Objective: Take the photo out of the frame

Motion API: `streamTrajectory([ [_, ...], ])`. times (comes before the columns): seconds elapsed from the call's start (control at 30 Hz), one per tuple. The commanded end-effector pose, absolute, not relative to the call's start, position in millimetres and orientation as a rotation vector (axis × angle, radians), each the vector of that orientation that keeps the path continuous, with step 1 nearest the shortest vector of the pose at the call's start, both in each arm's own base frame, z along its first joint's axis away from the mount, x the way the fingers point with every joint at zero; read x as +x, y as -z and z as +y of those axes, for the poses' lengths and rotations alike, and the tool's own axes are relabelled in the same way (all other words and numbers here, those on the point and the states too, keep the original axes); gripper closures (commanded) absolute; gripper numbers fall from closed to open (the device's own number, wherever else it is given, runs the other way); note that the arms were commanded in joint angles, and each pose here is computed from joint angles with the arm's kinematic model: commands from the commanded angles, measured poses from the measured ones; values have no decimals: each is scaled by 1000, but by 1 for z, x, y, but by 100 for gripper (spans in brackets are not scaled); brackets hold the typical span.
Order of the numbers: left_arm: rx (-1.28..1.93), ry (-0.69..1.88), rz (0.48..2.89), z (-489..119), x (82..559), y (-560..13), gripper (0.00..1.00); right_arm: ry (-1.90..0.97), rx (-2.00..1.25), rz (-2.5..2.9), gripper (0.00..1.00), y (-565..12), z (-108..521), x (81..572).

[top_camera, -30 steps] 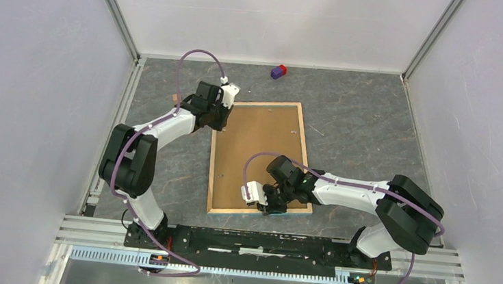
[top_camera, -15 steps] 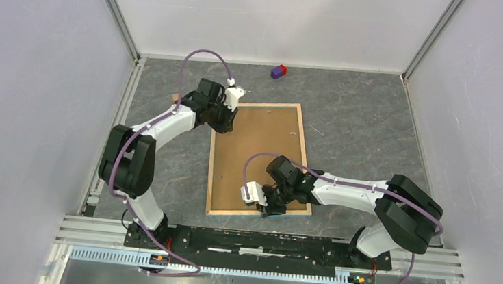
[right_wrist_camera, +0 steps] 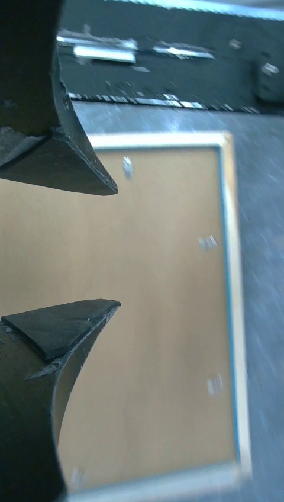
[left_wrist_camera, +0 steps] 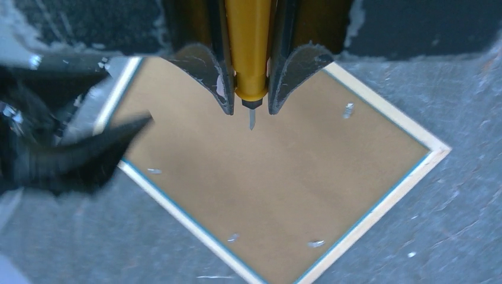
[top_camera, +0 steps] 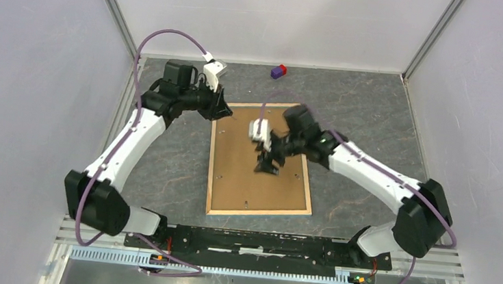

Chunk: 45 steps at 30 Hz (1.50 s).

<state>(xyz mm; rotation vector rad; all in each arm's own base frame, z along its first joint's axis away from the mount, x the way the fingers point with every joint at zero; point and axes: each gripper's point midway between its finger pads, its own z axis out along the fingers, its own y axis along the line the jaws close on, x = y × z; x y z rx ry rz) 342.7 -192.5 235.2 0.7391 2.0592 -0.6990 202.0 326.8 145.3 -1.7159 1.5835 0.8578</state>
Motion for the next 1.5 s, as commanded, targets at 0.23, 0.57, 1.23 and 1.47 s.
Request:
streamTrajectory([
  [0.23,871,1113,1969,-210,230,-286,98,-1006,-1378,1505,29,-263,342,239],
  [0.57,895,1165,2020,-213,211,-267,98,-1228,-1466,1480,41,-252,369,197],
  [1.23,904,1164,2043,-214,203,-257,98,-1252,-1470,1554,57,-247,382,203],
  [1.47,905,1187,2035,-214,198,-255,98,-1117,-1435,1553,50,-251,344,217],
])
